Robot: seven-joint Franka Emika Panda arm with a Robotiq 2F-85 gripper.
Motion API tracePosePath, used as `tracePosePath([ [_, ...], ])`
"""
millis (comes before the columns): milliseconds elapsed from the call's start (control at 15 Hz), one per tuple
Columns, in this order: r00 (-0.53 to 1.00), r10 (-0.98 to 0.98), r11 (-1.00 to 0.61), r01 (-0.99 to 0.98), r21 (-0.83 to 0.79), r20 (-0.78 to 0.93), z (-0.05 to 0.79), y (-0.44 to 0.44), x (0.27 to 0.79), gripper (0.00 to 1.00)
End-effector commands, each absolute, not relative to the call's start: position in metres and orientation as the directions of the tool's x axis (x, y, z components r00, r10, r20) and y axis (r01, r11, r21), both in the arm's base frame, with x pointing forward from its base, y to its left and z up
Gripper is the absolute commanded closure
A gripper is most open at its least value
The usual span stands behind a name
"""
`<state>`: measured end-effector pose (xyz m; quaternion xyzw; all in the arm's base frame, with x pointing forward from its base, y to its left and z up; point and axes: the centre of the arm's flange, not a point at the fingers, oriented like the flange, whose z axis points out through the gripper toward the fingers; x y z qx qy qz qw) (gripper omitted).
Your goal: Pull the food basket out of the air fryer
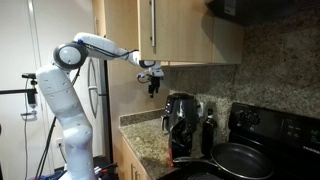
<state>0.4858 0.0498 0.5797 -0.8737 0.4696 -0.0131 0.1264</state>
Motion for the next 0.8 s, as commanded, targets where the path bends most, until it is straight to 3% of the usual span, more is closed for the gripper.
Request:
tracePosePath([
  [0, 0.523, -0.842, -0.508, -0.851, -0.133, -0.132, 0.5827, 0.0496, 0.4785, 0.0],
  [733, 0.526, -0.838, -0.518, -0.85, -0.094, -0.145, 0.577, 0.051, 0.4702, 0.0],
])
